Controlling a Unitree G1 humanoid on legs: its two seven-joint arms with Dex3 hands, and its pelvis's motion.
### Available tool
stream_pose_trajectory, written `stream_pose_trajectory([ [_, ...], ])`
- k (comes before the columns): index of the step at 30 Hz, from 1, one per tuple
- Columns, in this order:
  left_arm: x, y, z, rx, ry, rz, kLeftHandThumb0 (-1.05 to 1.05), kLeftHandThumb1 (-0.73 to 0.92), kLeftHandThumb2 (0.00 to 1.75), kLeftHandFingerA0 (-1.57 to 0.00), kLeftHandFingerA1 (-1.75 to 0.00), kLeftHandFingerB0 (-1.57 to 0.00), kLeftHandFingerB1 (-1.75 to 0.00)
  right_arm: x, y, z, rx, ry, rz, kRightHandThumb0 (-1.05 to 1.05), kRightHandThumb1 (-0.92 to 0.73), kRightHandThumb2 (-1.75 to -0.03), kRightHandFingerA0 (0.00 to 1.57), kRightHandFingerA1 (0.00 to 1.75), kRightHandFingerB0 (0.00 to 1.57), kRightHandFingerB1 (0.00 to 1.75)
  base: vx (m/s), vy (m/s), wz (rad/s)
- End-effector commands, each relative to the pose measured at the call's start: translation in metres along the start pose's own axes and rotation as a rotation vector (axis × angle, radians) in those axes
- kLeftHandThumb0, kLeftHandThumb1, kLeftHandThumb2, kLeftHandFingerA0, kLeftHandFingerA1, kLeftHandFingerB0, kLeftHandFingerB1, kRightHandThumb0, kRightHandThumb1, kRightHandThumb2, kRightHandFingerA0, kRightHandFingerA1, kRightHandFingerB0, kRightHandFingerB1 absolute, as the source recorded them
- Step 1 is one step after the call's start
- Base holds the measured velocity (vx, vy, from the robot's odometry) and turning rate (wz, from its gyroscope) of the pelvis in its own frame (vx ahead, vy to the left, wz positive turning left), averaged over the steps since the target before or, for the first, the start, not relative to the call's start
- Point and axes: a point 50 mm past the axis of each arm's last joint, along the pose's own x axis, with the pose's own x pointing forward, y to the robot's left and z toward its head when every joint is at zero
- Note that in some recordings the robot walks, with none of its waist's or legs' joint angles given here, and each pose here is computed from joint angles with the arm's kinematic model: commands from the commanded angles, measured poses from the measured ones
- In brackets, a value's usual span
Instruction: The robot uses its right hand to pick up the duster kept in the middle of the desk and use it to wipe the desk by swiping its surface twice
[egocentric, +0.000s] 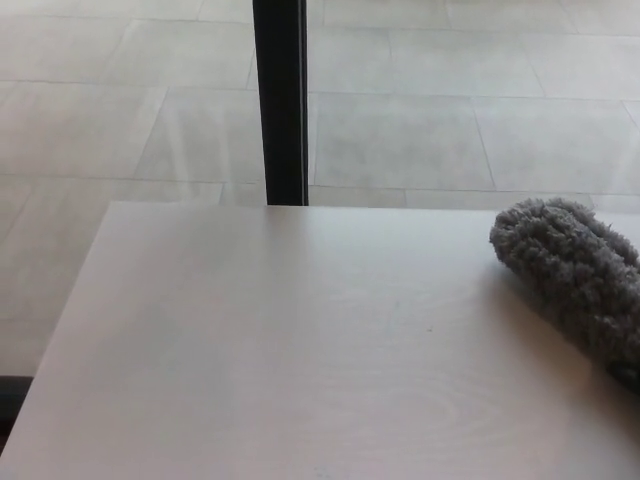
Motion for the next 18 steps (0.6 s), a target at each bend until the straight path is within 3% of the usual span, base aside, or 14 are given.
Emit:
stream_pose_trajectory([
  [1, -0.001, 0.003, 0.001, -0.004, -0.013, 0.006, -0.51, 0.92, 0.7, -0.51, -0.64, -0.51, -0.49, 0.0, -0.015, -0.022, 0.07, 0.071, 0.08, -1.04, -0.74, -1.1, 0.0, 0.29, 0.0, 0.0, 0.0, 0.0, 0.0],
  [2, -0.001, 0.002, 0.0, 0.012, -0.015, 0.001, -0.51, 0.92, 0.72, -0.5, -0.64, -0.5, -0.49, -0.001, -0.019, -0.029, 0.09, 0.073, 0.064, -1.04, -0.74, -1.09, 0.0, 0.3, 0.0, 0.0, 0.0, 0.0, 0.0],
  [3, -0.002, 0.002, -0.001, 0.029, -0.018, -0.005, -0.52, 0.92, 0.74, -0.48, -0.62, -0.48, -0.48, -0.002, -0.024, -0.034, 0.114, 0.073, 0.056, -1.02, -0.9, -0.68, 0.0, 0.0, 0.0, 0.0, 0.0, 0.0, 0.0],
  [4, -0.002, 0.002, -0.002, 0.024, -0.019, -0.004, -0.52, 0.92, 0.72, -0.49, -0.61, -0.48, -0.48, -0.003, -0.027, -0.037, 0.128, 0.072, 0.052, -1.04, -0.74, -1.09, 0.0, 0.31, 0.0, 0.0, 0.0, 0.0, 0.0],
  [8, -0.002, 0.003, -0.003, -0.011, -0.017, 0.006, -0.52, 0.92, 0.7, -0.49, -0.61, -0.52, -0.48, -0.011, -0.044, -0.058, 0.21, 0.075, 0.013, -1.04, -0.75, -1.1, 0.0, 0.3, 0.0, 0.0, 0.0, 0.0, 0.0],
  [9, -0.002, 0.002, -0.002, 0.001, -0.022, 0.003, -0.52, 0.92, 0.71, -0.48, -0.61, -0.5, -0.47, -0.014, -0.05, -0.064, 0.254, 0.08, -0.014, -1.05, -0.77, -0.85, 0.0, 0.0, 0.0, 0.0, 0.0, 0.0, 0.0],
  [11, -0.001, 0.001, -0.001, -0.017, -0.027, 0.003, -0.51, 0.92, 0.72, -0.51, -0.65, -0.51, -0.51, -0.024, -0.063, -0.08, 0.32, 0.083, -0.077, -1.04, -0.78, -0.84, 0.0, 0.0, 0.0, 0.0, 0.0, 0.0, 0.0],
  [12, -0.002, 0.002, -0.002, -0.01, -0.028, -0.002, -0.51, 0.92, 0.74, -0.49, -0.65, -0.49, -0.5, -0.029, -0.07, -0.088, 0.315, 0.087, -0.09, -1.01, -0.78, -1.04, 0.0, 0.26, 0.0, 0.0, 0.0, 0.0, 0.0],
  [18, -0.002, 0.001, -0.004, 0.014, -0.023, 0.004, -0.51, 0.92, 0.74, -0.47, -0.59, -0.49, -0.47, -0.077, -0.106, -0.141, 0.449, 0.113, -0.265, -1.05, -0.88, -1.01, 0.0, 0.23, 0.0, 0.0, 0.0, 0.0, 0.0],
])
